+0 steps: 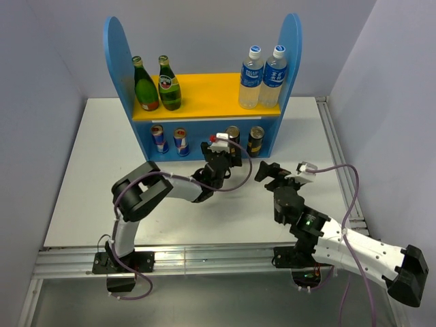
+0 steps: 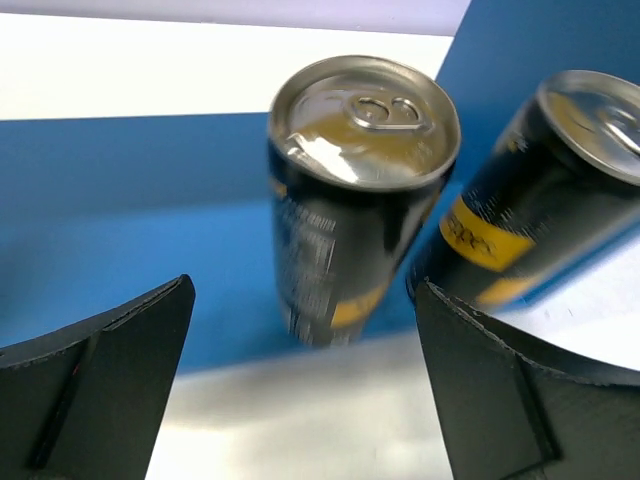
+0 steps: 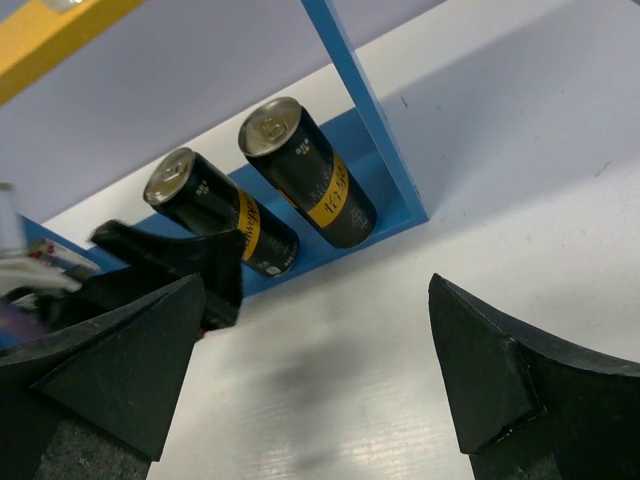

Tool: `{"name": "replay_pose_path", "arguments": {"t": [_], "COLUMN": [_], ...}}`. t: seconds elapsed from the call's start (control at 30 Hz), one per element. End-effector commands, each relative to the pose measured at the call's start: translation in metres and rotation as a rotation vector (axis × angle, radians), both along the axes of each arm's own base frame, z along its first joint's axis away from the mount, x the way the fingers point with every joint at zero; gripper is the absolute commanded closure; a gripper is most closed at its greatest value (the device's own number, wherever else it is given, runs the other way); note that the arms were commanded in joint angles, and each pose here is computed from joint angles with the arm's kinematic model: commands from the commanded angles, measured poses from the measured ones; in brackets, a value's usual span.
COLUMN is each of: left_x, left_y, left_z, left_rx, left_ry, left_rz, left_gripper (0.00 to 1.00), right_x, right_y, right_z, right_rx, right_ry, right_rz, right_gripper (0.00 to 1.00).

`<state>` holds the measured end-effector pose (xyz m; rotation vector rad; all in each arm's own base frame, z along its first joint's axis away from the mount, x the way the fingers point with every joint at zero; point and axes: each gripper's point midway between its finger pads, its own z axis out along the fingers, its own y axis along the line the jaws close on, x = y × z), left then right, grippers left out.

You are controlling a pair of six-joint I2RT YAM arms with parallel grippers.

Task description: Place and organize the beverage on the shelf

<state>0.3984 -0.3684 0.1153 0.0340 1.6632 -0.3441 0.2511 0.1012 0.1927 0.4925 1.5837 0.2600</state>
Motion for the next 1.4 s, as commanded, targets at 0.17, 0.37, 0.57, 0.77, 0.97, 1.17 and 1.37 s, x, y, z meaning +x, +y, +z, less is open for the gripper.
{"name": "replay_pose_path", "arguments": {"t": [0.17,0.37,0.57,0.77,0.97,1.17,1.37], "left_x": [-0.065,-0.137,-0.196,-0.222,-0.225,-0.233,-0.232], "left_y": [0.019,0.039,0.094,0.162,0.206,0.214,0.209], "left_z": [0.051,0.039,0.078,0.167,0.245,0.275,0.27], "left_rx": [-0.084,-0.026,0.008,-0.019,-0.065,-0.111,-0.088], "left_ry": [-0.052,0.099,0.145,0.107,0.039,0.105,0.103], "left_rz": [-0.003,-0.024,0.072,0.097,0.085,0.03,0.029], "left_gripper": [0.01,0.01,0.01,0.01,0.01,0.01,0.01], "right_x": [-0.003,-0.018,-0.037,-0.057,-0.061,-0.071,-0.076], "right_y": [-0.003,0.028,0.076,0.068,0.024,0.006,-0.009], "right_z": [0.005,0.013,0.049,0.128,0.199,0.209,0.206], "right_rx": [0.05,0.029,-0.049,-0.104,-0.164,-0.142,-0.113], "right_ry": [-0.001,0.032,0.059,-0.024,-0.062,0.002,-0.023], "right_rz": [-0.03,0.173,0.465,0.55,0.458,0.447,0.432], "right_gripper": [0.0,0.0,0.0,0.0,0.0,0.0,0.0]}}
